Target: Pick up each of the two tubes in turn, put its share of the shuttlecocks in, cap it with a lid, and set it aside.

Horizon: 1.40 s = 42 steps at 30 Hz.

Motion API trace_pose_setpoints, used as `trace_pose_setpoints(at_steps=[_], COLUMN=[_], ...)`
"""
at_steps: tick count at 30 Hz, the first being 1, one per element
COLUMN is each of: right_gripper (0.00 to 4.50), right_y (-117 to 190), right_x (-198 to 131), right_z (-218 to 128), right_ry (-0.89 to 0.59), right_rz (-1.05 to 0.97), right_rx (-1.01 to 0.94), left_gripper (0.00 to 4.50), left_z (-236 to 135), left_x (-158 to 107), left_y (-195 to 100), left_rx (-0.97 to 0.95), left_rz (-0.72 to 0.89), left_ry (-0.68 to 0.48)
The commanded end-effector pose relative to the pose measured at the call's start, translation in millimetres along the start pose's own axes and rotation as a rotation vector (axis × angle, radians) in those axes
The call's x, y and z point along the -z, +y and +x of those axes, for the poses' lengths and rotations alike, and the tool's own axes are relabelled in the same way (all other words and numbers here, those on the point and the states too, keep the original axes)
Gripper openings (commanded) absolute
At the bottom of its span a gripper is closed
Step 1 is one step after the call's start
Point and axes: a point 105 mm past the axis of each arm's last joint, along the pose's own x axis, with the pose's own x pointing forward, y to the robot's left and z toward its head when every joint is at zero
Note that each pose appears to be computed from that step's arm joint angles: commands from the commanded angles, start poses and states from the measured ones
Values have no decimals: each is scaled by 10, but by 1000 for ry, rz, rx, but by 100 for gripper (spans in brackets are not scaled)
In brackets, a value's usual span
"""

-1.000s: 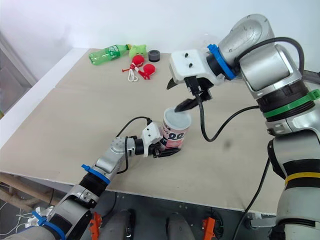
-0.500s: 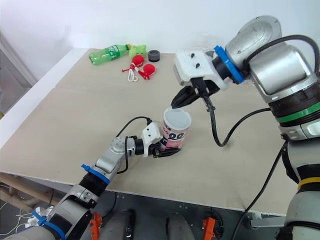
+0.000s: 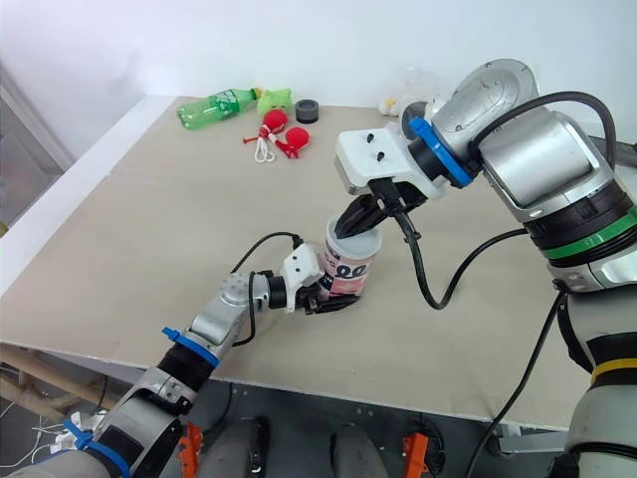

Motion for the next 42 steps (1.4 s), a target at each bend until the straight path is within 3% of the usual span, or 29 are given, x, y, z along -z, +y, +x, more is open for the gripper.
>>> trace_pose_setpoints(at_steps=[1,42], right_gripper=[6,6], right_y=[49,95], right_x=[-52,291], right_z=[-17,261], right_ry=[-3,23], right_rz=[-22,87], right_rx=[-32,-82], left_gripper=[297,297], left_z=[15,12], left_x=[72,74], left_y=[-48,-48], left_rx=[18,12], left_rz=[-9,-13], left_ry=[29,29])
